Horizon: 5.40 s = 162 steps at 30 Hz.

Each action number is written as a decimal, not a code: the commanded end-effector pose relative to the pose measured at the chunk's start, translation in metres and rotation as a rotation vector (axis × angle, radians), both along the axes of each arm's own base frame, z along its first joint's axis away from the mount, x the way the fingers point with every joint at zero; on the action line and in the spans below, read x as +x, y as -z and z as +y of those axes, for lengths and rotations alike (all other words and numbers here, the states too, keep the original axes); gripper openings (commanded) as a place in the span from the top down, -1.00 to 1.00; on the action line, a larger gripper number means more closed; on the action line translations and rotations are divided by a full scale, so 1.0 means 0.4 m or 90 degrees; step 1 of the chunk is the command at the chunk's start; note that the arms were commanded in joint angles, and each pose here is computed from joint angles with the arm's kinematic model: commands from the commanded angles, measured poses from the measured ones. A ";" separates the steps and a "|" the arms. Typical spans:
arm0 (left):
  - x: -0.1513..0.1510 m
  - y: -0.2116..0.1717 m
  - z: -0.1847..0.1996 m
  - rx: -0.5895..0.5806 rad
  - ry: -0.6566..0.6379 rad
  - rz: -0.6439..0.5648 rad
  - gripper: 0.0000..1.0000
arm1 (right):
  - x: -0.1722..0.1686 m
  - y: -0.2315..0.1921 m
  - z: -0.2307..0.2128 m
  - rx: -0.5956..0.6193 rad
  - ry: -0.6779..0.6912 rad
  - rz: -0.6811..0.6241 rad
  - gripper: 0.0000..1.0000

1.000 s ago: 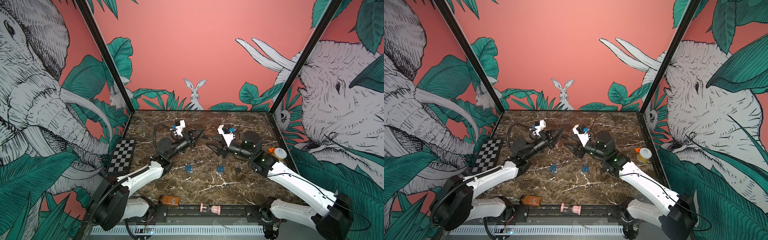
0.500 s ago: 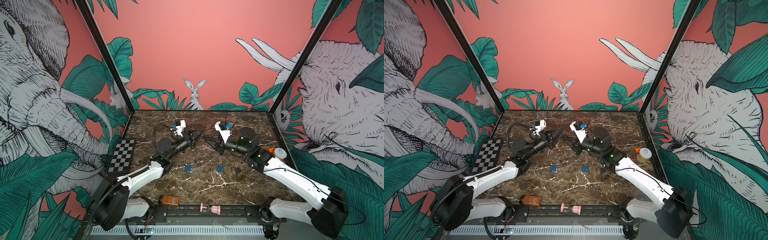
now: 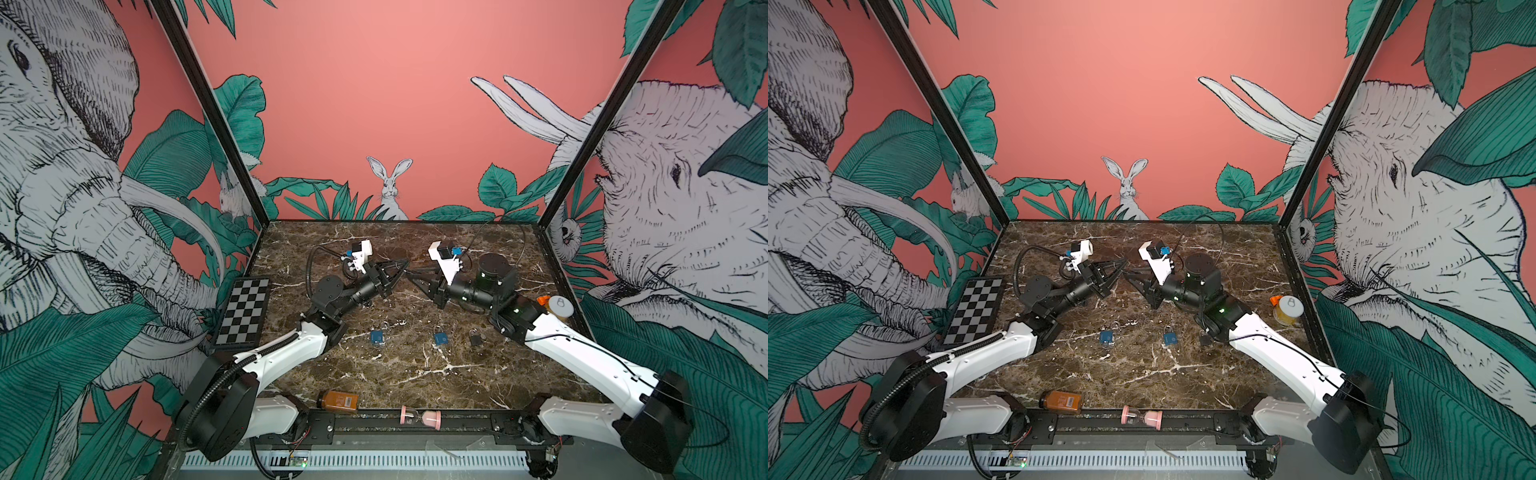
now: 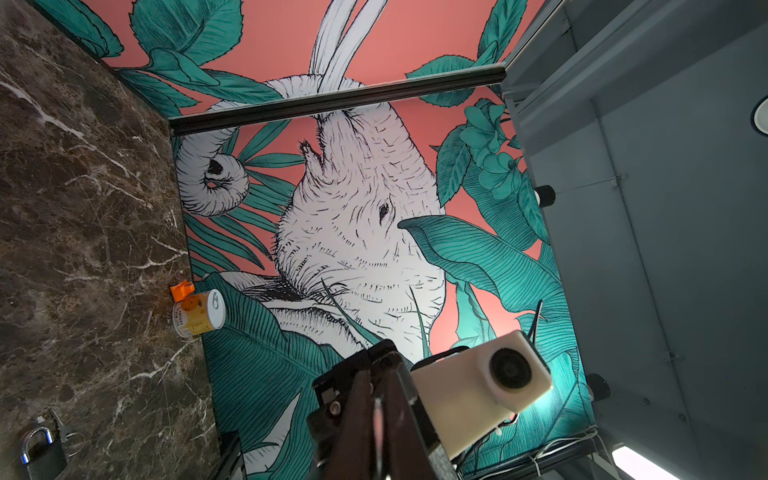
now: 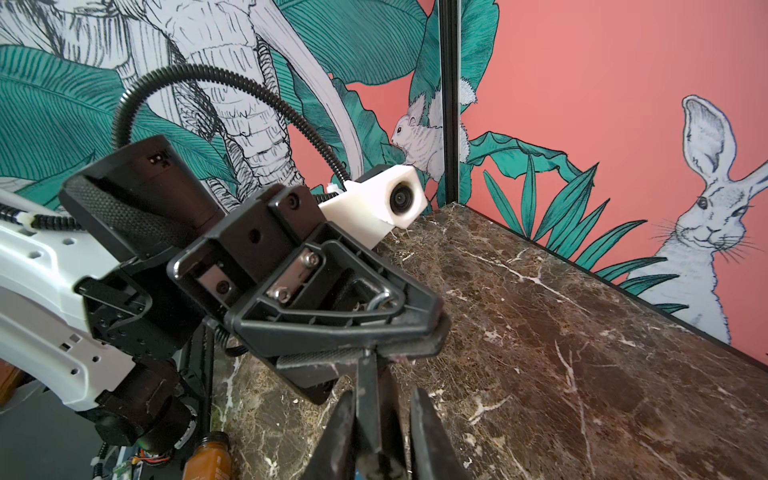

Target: Lock with the key

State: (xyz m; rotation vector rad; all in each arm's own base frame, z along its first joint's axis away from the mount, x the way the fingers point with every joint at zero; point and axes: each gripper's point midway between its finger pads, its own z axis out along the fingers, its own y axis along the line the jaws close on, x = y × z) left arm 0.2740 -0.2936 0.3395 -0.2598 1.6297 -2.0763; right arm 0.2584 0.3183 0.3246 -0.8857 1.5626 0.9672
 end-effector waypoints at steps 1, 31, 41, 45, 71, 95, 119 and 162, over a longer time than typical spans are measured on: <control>-0.020 -0.073 0.016 -0.033 0.004 -0.052 1.00 | 0.008 -0.053 0.004 0.038 -0.002 -0.023 0.71; 0.055 0.088 0.143 0.586 -0.139 -0.351 -0.93 | 0.052 0.129 -0.222 0.056 0.230 0.428 1.00; 0.018 0.113 0.066 0.489 -0.031 -0.388 -0.87 | -0.036 0.098 -0.145 0.176 0.055 0.614 1.00; -0.020 0.120 0.038 0.436 0.029 -0.422 -0.84 | -0.048 0.066 -0.134 0.215 0.016 0.638 1.00; -0.075 0.082 -0.067 0.289 0.126 -0.463 -0.62 | -0.024 0.055 -0.105 0.248 -0.028 0.664 1.00; -0.109 0.096 -0.076 0.283 0.150 -0.432 0.35 | -0.012 0.046 -0.138 0.208 0.020 0.534 1.00; -0.106 0.089 -0.084 0.245 0.157 -0.414 0.40 | -0.034 0.025 -0.161 0.208 0.005 0.461 1.00; -0.131 0.035 -0.107 0.172 0.193 -0.405 1.00 | -0.049 0.014 -0.150 0.203 -0.042 0.399 1.00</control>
